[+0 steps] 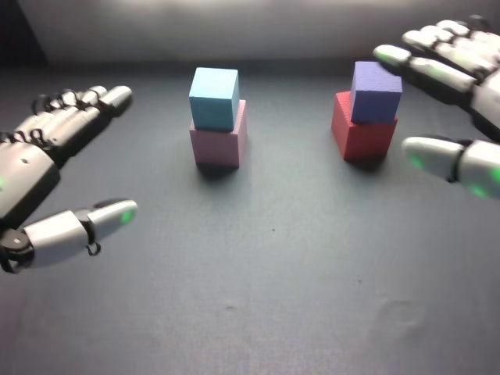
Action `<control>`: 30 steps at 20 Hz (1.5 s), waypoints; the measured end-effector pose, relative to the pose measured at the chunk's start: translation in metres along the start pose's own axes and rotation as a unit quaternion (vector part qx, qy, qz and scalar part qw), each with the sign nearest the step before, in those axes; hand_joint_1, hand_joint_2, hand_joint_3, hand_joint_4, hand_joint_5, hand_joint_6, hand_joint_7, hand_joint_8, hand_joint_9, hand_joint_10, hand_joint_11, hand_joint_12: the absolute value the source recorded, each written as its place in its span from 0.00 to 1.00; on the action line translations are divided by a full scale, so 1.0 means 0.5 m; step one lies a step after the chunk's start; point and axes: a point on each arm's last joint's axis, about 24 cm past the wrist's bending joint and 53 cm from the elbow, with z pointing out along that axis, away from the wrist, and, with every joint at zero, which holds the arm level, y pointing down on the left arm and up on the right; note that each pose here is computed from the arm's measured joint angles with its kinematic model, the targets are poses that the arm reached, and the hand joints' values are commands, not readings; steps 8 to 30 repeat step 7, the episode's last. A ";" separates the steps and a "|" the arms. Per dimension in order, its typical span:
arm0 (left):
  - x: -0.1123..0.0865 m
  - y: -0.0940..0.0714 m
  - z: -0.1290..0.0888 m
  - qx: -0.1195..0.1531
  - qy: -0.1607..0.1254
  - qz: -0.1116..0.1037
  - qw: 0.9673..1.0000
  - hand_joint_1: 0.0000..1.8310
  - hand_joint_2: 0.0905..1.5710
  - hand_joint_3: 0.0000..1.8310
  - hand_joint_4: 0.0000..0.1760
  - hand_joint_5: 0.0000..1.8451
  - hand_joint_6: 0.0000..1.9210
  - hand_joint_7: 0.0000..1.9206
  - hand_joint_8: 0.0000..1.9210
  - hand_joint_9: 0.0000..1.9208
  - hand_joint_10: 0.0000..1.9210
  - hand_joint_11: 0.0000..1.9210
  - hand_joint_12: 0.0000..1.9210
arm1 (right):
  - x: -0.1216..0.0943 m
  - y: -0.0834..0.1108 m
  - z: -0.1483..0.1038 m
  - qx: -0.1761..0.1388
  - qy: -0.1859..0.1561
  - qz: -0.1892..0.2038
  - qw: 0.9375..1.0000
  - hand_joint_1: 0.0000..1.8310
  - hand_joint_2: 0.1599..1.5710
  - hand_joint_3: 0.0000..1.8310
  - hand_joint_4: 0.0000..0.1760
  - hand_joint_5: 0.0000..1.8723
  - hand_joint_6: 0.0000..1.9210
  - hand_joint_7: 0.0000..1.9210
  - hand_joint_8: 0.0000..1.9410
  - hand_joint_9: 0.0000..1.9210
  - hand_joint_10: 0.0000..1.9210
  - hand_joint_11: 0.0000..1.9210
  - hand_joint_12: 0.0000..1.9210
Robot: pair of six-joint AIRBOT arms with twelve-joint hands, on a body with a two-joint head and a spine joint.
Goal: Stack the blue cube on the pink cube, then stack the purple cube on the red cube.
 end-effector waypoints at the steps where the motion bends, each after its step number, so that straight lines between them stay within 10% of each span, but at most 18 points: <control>1: -0.003 -0.006 -0.003 0.005 -0.003 -0.001 1.000 0.12 0.79 0.01 0.79 0.00 0.00 0.00 0.00 0.00 0.00 0.00 0.00 | 0.007 0.003 -0.021 -0.001 0.000 0.001 1.000 0.06 0.88 0.01 0.60 0.00 0.00 0.00 0.00 0.00 0.00 0.00 0.00; 5: 0.001 -0.023 -0.016 0.018 -0.005 -0.005 1.000 0.07 0.82 0.01 0.71 0.00 0.00 0.00 0.00 0.00 0.00 0.00 0.00 | 0.018 0.014 -0.092 -0.003 -0.003 0.000 1.000 0.03 0.88 0.00 0.37 0.00 0.00 0.00 0.00 0.00 0.00 0.00 0.00; 30: -0.004 -0.027 -0.020 0.023 -0.009 -0.003 1.000 0.09 0.81 0.00 0.82 0.00 0.00 0.00 0.00 0.00 0.00 0.00 0.00 | 0.014 0.006 -0.120 0.003 -0.005 -0.007 1.000 0.00 0.88 0.00 0.38 0.00 0.00 0.00 0.00 0.00 0.00 0.00 0.00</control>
